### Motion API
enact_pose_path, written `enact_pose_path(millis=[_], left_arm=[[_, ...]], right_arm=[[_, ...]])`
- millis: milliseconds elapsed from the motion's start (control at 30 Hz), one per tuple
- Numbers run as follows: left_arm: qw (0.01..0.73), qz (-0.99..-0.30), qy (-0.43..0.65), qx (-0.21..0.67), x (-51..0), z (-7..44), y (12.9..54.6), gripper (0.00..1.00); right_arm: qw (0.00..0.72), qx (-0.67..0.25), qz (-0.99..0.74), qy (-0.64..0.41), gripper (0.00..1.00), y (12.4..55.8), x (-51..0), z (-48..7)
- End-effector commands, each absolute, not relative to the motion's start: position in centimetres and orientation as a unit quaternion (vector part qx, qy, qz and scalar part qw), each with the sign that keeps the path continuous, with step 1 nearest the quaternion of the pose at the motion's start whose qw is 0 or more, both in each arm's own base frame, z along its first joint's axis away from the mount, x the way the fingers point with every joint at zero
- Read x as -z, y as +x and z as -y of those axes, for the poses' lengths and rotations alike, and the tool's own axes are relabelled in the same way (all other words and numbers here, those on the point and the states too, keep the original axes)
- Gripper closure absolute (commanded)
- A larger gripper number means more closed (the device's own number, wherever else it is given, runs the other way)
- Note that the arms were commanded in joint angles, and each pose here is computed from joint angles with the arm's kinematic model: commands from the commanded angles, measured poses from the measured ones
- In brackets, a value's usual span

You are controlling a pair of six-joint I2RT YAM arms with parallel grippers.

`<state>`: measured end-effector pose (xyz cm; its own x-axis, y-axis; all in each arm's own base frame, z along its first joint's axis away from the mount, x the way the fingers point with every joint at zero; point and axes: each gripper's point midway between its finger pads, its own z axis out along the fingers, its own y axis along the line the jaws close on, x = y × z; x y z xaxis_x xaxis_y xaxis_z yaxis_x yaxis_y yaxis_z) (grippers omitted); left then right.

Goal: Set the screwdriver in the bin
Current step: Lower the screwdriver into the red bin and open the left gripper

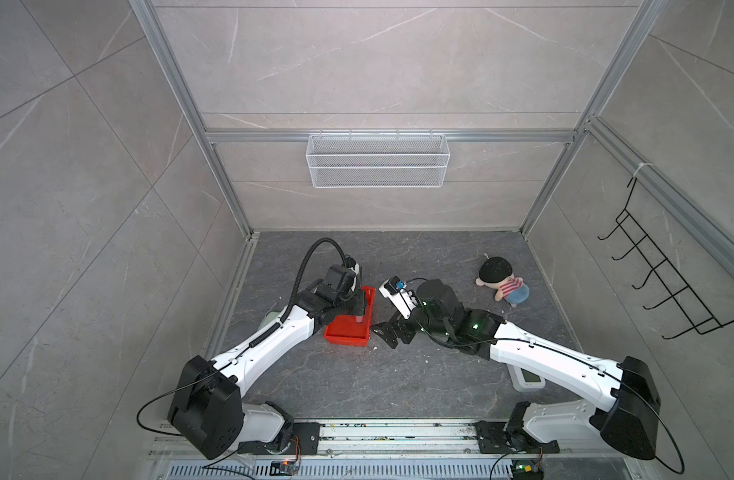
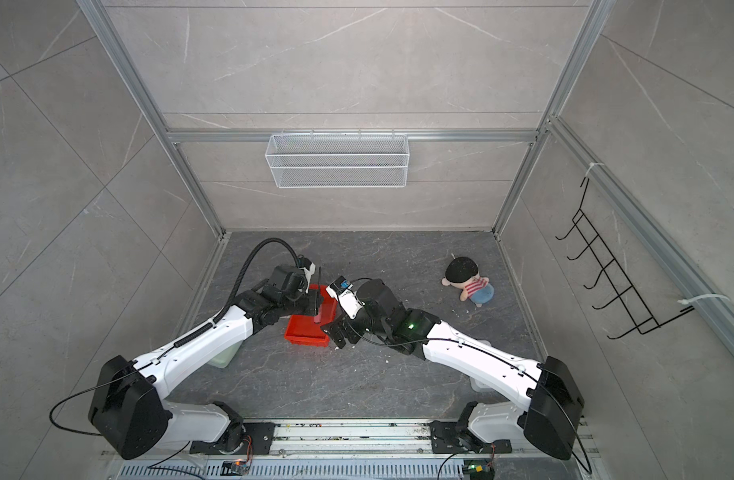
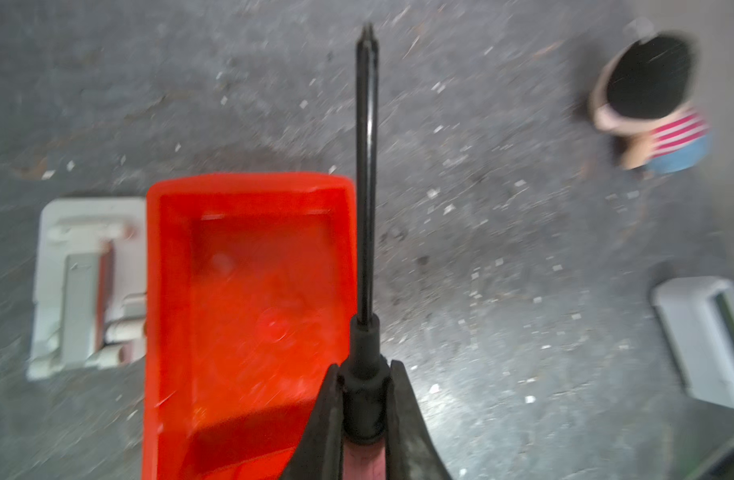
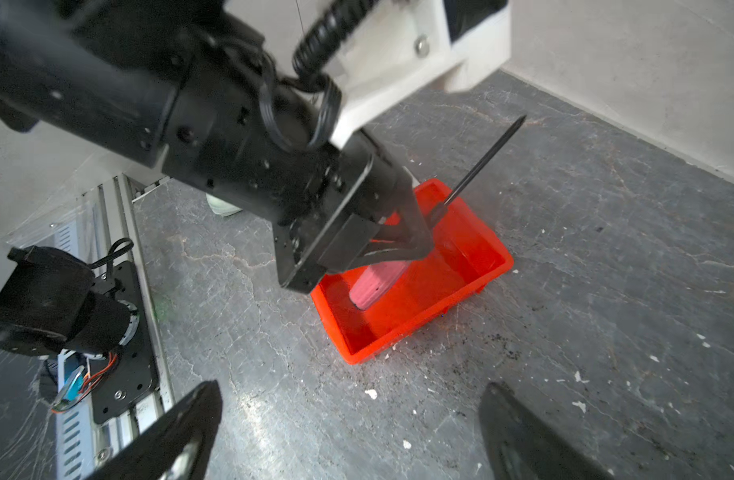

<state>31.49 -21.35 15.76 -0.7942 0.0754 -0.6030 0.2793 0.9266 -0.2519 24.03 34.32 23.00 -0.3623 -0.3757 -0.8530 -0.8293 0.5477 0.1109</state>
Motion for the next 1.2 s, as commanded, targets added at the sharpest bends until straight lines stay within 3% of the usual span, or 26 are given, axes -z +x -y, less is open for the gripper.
enact_pose_path(millis=[0, 467, 967, 1167], left_arm=[[0.287, -0.947, 0.102, 0.107, -14.7, 19.5, 31.7, 1.00], [0.197, -0.972, 0.113, 0.052, -9.7, 18.8, 32.2, 1.00], [0.152, -0.983, 0.096, 0.031, -5.9, 18.6, 32.3, 1.00], [0.160, -0.982, 0.091, 0.033, -6.3, 18.6, 32.4, 0.87]], right_arm=[[0.444, -0.273, -0.764, -0.380, 0.01, 24.7, -23.5, -34.7], [0.439, -0.257, -0.765, -0.394, 0.01, 24.8, -21.8, -35.2], [0.424, -0.245, -0.772, -0.405, 0.01, 24.4, -20.7, -34.8], [0.423, -0.241, -0.774, -0.406, 0.01, 24.4, -20.6, -34.7]])
